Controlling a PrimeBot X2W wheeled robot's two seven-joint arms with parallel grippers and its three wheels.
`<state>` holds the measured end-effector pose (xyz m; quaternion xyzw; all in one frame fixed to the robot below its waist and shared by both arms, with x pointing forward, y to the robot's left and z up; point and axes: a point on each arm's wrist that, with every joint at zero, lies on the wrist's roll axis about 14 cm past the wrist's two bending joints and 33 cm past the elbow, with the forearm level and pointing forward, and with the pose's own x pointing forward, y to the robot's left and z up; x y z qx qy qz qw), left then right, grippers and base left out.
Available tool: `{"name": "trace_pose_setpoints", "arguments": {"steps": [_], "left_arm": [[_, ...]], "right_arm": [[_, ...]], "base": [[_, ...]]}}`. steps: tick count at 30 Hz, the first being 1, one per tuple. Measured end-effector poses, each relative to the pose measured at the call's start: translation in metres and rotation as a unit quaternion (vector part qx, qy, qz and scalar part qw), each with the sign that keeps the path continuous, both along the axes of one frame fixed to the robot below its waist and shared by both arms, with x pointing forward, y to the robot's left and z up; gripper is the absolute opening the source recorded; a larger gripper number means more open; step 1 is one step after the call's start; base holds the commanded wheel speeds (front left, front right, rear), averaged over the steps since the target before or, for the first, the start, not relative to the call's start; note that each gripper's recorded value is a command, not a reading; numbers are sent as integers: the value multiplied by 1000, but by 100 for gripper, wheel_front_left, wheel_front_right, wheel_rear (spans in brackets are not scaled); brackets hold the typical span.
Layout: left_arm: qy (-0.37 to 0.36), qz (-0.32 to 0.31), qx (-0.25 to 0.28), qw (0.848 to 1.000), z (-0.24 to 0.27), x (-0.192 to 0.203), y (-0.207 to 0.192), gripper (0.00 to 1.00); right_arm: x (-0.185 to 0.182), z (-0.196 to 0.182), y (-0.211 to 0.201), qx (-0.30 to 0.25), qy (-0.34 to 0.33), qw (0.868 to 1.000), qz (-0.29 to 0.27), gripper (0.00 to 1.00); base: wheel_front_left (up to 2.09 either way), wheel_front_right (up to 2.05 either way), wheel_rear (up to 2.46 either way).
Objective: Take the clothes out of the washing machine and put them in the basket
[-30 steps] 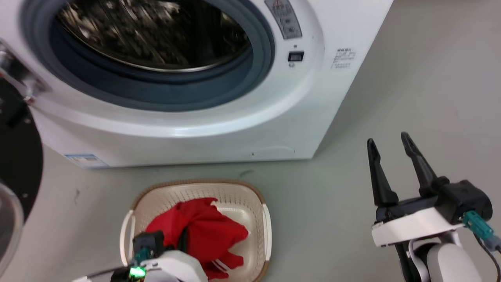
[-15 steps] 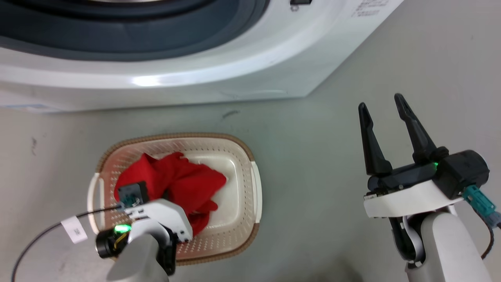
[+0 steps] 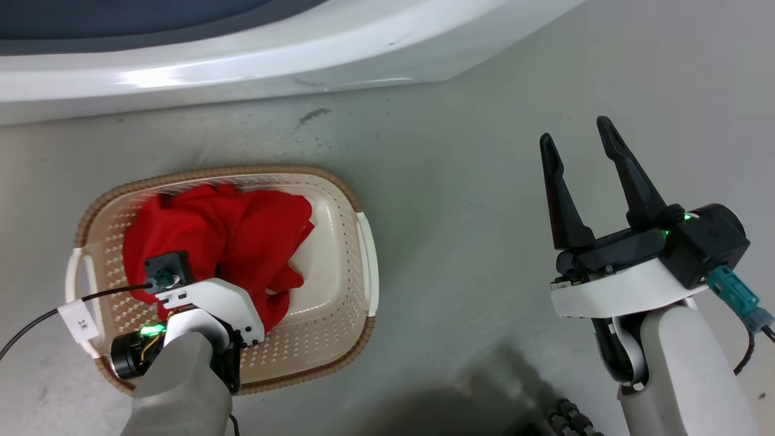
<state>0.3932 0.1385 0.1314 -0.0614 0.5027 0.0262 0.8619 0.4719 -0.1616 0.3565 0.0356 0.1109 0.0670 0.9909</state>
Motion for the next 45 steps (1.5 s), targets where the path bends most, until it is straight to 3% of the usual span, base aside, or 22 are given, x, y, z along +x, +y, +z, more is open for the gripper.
{"name": "trace_pose_setpoints", "arguments": {"steps": [2,3,4,5,6,15,21,27,33,45], "left_arm": [[9,2,0,1000,-5,-2,-2,0],[13,3,0,1000,-7,-4,-2,7],[16,5,0,1000,-7,-6,-3,22],[17,6,-1,1000,-6,-7,-3,84],[16,7,-1,1000,-3,-6,-3,100],[-25,39,-17,999,43,-14,-1,100],[-106,54,-36,992,94,-3,1,100],[-216,59,-35,974,158,12,14,100],[-342,48,-31,938,238,29,23,100],[-551,1,16,834,389,24,23,100]], "right_arm": [[-1,-3,-4,-4,4,1000,-4,100],[-1,-4,-5,-5,5,1000,-5,100],[-1,-5,-6,-6,7,1000,-6,100],[-2,-4,-7,-6,7,1000,-7,100],[-2,-2,-7,-6,4,1000,-7,100],[-8,45,-8,-4,-42,999,-13,100],[-26,79,-12,-13,-74,997,-19,100],[-48,105,-11,-14,-94,995,-22,100],[-66,134,-10,-19,-124,992,-20,100],[-95,177,-10,-29,-169,985,-22,100]], "base": [[0,0,0],[0,0,0],[0,0,0],[0,0,0],[0,0,0],[0,0,0],[0,0,0],[0,0,0],[0,0,0],[0,0,0]]}}
